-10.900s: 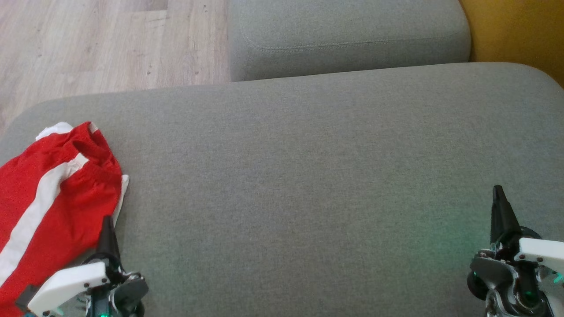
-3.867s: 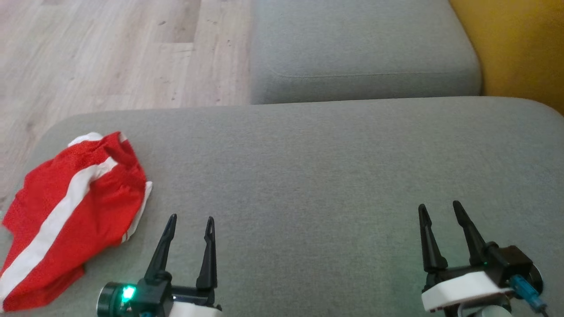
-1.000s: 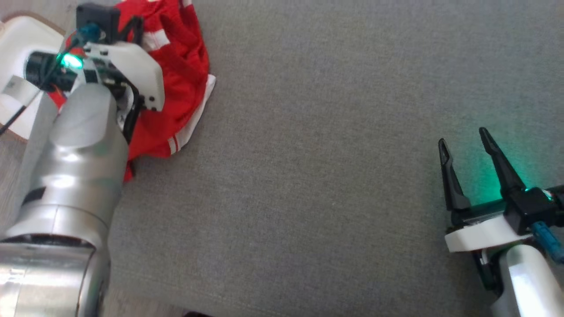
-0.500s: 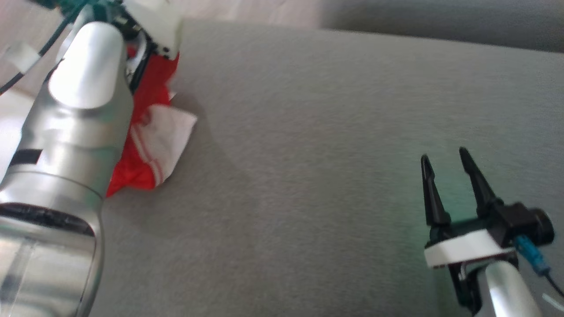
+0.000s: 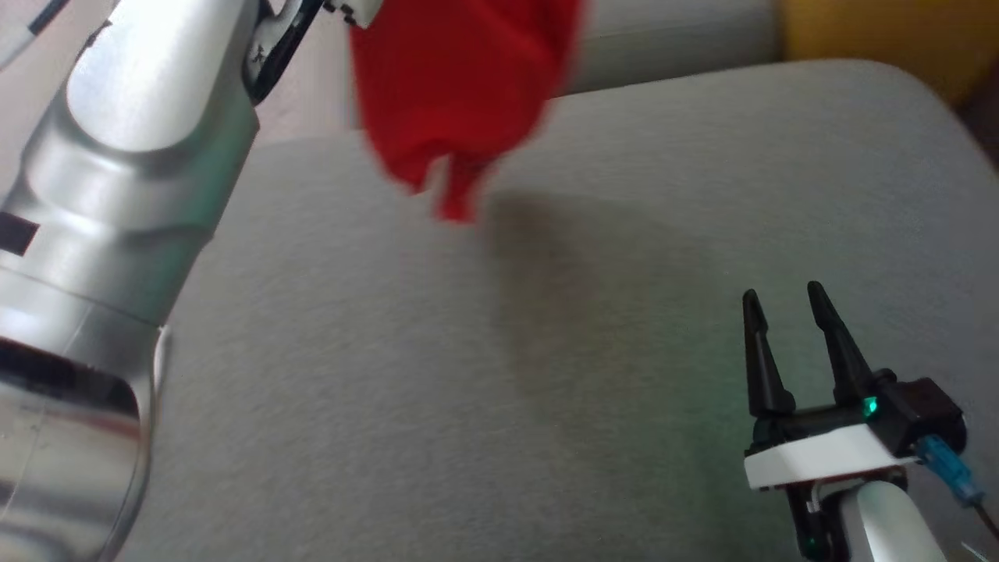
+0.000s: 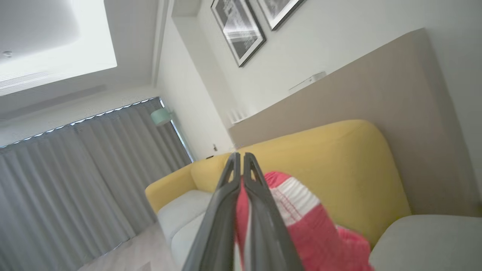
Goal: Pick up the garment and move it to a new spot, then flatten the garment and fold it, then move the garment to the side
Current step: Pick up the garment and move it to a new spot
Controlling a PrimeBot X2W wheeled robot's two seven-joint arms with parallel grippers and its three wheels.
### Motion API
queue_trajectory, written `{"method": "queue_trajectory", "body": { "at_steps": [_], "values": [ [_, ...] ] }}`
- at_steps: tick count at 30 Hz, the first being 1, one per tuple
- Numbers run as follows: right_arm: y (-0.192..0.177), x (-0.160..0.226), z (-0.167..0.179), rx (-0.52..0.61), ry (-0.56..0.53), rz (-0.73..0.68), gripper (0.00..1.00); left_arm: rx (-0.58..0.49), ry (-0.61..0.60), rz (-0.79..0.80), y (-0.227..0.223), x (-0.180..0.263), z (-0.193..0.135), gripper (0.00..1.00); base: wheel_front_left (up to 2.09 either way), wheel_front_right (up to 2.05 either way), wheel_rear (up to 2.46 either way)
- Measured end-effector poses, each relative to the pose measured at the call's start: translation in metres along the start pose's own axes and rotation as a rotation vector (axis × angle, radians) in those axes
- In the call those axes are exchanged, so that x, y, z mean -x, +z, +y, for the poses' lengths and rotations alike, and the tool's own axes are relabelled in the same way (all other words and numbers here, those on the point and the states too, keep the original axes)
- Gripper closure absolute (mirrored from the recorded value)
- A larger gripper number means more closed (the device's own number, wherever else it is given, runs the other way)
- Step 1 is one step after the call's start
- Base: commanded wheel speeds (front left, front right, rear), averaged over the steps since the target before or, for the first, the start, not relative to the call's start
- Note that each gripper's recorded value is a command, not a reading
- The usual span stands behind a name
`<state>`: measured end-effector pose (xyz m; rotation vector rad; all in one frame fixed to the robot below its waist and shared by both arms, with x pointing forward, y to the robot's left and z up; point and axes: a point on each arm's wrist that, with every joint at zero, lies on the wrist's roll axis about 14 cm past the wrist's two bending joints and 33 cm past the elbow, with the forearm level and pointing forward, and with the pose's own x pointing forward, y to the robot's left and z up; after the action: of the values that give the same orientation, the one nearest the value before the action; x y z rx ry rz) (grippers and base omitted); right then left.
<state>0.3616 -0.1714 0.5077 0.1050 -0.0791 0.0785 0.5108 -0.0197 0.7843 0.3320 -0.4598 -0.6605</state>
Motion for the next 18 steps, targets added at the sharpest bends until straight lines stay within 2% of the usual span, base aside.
{"method": "queue_trajectory", "body": {
  "at_steps": [5, 8, 10, 13, 15, 17, 18],
  "values": [
    [0.011, 0.017, -0.027, -0.007, -0.093, -0.03, 0.0, 0.11, -0.12, -0.019, -0.015, -0.018, -0.056, 1.0, 0.0, 0.0, 0.0],
    [0.007, 0.018, -0.038, -0.012, -0.128, -0.018, 0.0, 0.203, -0.179, 0.059, -0.071, -0.007, -0.094, 1.0, 0.0, 0.0, 0.0],
    [0.001, 0.016, -0.042, -0.013, -0.14, 0.003, 0.0, 0.283, -0.198, 0.185, -0.133, 0.018, -0.121, 1.0, 0.0, 0.0, 0.0],
    [-0.009, 0.013, -0.044, -0.017, -0.147, 0.032, 0.0, 0.378, -0.164, 0.41, -0.225, 0.084, -0.156, 1.0, 0.0, 0.0, 0.0],
    [-0.013, 0.01, -0.044, -0.018, -0.147, 0.044, 0.0, 0.425, -0.093, 0.525, -0.263, 0.125, -0.165, 1.0, 0.0, 0.0, 0.0],
    [-0.016, 0.007, -0.043, -0.019, -0.142, 0.05, 0.0, 0.458, -0.007, 0.584, -0.28, 0.15, -0.163, 1.0, 0.0, 0.0, 0.0],
    [-0.017, 0.005, -0.043, -0.021, -0.138, 0.053, 0.0, 0.475, 0.043, 0.583, -0.281, 0.154, -0.157, 0.52, 0.0, 0.0, 0.0]
  ]
}}
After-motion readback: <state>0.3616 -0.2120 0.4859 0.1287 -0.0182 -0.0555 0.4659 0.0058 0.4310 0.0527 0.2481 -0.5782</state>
